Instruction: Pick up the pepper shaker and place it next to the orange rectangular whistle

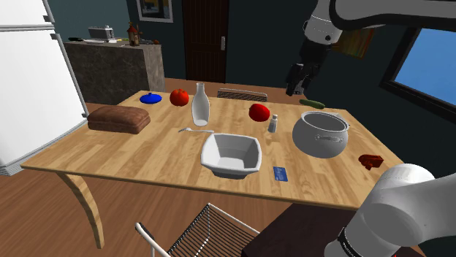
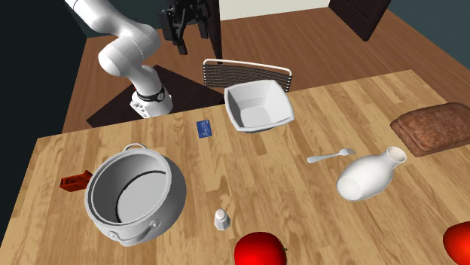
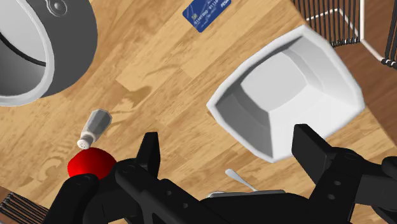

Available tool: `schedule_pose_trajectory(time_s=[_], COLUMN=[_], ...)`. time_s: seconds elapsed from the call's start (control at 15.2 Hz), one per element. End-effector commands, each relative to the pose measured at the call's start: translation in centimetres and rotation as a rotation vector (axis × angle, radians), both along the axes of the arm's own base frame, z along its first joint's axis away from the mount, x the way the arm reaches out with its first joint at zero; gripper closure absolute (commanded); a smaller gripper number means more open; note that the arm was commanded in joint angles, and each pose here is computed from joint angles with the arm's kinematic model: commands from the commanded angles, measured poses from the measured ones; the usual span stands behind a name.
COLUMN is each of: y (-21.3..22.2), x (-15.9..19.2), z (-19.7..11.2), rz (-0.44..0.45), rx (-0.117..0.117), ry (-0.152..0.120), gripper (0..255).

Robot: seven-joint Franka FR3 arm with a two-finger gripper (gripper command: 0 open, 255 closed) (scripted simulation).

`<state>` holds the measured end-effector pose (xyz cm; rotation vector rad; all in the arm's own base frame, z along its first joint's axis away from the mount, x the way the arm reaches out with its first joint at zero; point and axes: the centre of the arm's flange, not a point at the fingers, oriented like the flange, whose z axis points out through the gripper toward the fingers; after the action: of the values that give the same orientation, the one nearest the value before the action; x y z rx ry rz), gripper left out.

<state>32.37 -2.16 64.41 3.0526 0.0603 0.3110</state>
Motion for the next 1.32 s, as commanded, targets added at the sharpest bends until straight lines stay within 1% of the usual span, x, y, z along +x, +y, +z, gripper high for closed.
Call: schedule_pose_trajectory(time_s=[0.0,1.25], y=[0.0,-16.8], x=[0.0,13.2], z=[0.0,-13.8], rz=[0.0,0.189], rx=[0.0,-0.01], ry=[0.0,0.027], gripper=[0,0])
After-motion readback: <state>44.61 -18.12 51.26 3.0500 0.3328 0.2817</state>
